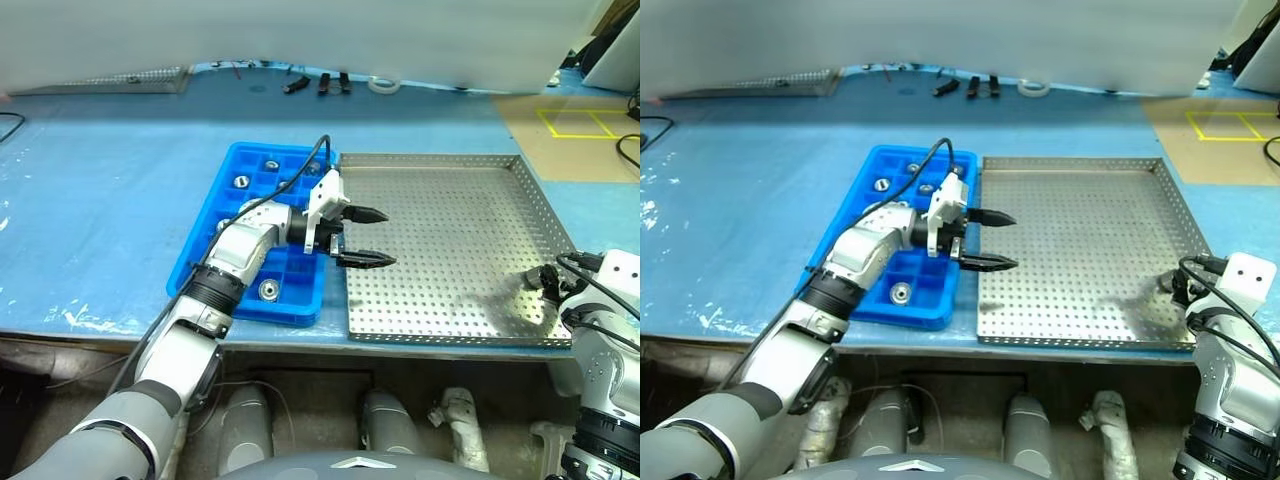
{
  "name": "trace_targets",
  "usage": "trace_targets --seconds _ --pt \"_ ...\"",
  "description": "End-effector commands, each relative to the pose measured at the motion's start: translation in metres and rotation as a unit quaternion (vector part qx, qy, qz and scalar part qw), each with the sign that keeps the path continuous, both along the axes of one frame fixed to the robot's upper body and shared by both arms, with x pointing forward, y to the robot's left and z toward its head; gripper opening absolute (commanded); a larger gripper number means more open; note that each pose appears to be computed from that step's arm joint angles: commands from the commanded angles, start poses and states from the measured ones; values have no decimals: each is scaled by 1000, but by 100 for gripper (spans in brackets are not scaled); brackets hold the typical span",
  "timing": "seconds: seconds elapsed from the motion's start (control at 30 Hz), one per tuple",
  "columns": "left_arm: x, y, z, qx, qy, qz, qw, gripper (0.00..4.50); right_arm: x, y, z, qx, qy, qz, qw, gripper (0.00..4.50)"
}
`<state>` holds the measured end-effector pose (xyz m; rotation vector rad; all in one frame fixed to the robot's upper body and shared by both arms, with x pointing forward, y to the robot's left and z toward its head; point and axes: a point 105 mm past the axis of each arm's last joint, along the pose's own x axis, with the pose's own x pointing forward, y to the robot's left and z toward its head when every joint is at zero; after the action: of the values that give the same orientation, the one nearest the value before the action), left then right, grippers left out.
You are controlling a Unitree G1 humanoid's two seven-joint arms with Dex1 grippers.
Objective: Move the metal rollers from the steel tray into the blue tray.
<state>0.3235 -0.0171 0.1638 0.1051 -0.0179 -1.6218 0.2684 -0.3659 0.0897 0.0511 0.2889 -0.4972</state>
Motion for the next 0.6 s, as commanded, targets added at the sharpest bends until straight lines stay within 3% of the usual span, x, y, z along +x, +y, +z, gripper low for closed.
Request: trace_targets --seconds 0.03,0.27,0.6 --pt "1 5 8 -10 -18 10 1000 450 9 9 8 -1 -21 17 1000 363" --pt "3 9 6 -8 -16 22 1000 450 18 16 13 4 -32 30 999 363" --pt "3 13 3 -5 -16 34 999 450 14 15 -5 4 5 31 999 363"
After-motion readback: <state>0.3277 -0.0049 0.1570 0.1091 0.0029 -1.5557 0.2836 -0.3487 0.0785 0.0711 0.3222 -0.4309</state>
